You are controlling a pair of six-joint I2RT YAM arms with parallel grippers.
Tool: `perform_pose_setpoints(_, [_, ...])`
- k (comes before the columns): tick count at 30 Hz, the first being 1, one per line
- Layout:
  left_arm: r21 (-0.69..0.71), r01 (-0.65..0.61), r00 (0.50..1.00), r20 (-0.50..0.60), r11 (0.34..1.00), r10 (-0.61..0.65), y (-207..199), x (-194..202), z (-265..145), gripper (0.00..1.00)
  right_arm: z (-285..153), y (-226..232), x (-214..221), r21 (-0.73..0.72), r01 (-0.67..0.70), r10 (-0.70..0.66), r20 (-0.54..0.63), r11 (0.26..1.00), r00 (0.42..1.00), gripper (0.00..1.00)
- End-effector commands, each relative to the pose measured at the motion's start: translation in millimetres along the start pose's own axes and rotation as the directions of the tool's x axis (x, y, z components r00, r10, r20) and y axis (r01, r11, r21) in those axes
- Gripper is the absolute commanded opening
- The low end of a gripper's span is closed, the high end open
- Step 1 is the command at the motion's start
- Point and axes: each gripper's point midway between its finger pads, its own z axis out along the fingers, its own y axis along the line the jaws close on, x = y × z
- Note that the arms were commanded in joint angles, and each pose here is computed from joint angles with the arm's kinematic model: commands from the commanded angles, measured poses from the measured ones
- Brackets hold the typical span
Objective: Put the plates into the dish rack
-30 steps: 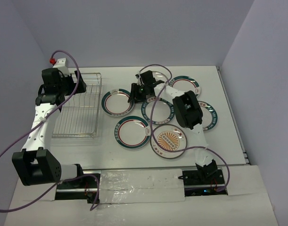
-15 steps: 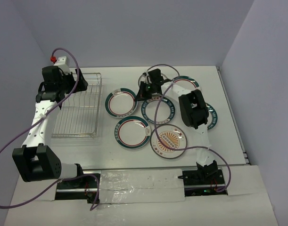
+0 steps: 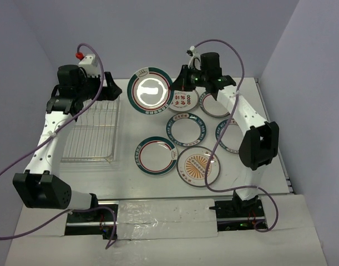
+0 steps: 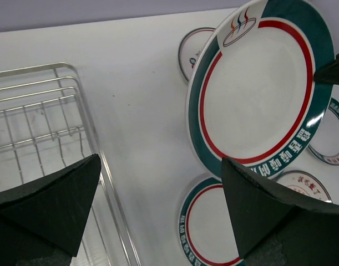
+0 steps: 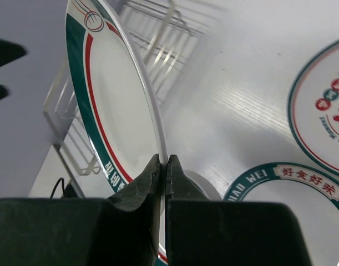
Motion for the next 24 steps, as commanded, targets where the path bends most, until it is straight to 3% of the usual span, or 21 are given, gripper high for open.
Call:
perform_pose_setpoints(1, [0.118,0.008,1.000,-0.019,0.993,-0.006,-26.3,-7.0,-4.1,0.99,-19.2,49.8,-4.3,-0.125,0.096,-0.094,0.023,0.987,0.995,0.00])
perform_pose_setpoints(10, [0.285,0.087,0.995,-0.080,0.954,-0.067,-56.9,5.1,-2.9,0.95,-40.0,99.9,1.5,-0.233,0.196,-0.193,0.038,0.953,0.980,0.00])
perform_pose_setpoints(19, [0.387,0.190,0.977,-0.166,0.902,-0.135,-72.5,25.7,2.4,0.72,-44.3,118.1,2.2,-0.298,0.207,-0.201,0.049,0.932,0.978,0.00])
perform_pose_setpoints(24, [0.396,0.220,0.969,-0.197,0.891,-0.151,-73.3,35.9,4.6,0.64,-46.3,125.0,3.4,-0.331,0.215,-0.209,0.054,0.919,0.976,0.00])
